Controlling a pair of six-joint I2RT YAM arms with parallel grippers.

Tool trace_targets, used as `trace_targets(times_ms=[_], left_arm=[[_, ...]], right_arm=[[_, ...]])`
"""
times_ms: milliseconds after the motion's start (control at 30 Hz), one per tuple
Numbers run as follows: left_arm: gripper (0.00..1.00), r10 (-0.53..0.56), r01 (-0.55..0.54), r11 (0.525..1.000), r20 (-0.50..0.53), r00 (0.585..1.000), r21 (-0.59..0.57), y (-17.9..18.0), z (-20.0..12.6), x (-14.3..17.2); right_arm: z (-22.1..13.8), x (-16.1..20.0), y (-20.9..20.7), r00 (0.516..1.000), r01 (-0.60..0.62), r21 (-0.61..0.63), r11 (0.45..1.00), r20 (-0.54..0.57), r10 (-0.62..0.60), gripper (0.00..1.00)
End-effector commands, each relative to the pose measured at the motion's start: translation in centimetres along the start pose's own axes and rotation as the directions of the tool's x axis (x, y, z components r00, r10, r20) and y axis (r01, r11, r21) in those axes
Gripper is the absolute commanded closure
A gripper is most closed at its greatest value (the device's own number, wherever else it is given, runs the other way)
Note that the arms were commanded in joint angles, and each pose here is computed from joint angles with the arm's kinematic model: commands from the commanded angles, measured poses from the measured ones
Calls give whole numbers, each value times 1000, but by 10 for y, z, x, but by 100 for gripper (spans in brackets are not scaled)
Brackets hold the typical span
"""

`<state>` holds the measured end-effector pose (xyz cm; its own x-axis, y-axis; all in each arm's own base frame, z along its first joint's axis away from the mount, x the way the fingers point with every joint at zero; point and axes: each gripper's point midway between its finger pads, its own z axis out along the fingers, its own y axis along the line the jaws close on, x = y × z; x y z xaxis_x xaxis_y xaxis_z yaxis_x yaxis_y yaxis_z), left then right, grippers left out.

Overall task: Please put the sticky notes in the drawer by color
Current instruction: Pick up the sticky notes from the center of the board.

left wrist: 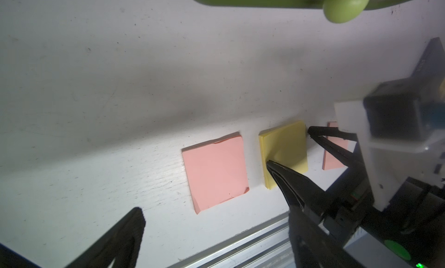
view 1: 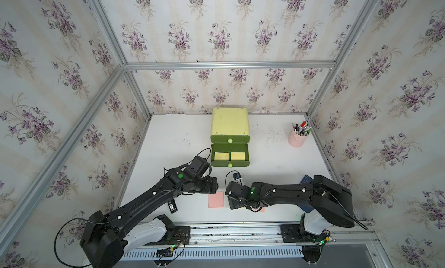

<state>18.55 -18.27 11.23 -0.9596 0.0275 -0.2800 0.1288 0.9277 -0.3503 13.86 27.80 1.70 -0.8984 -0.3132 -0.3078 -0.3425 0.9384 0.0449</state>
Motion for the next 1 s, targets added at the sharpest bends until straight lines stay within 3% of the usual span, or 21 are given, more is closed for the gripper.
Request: trace_targets(times_ms=[0,167,633,967], left_arm=[[8,-1,0,1000,18,1000,24,-5,-2,-5],[8,-3,3,1000,22,1000,23,-4,-5,-2],[8,-6,6,1000,4,1000,23,-4,3,-1],[8,-14,14,1000,0,1000,17,0,6,3]], right_arm=[[-17,13,-18,996,55,71,996,-80,-49,9],[-37,1,-6,999,-4,14,1000,-50,4,5],[-15,16,6,984,90,-27,996,-153,-93,0],[-2,20,-1,974,90,-7,996,-207,-89,5]])
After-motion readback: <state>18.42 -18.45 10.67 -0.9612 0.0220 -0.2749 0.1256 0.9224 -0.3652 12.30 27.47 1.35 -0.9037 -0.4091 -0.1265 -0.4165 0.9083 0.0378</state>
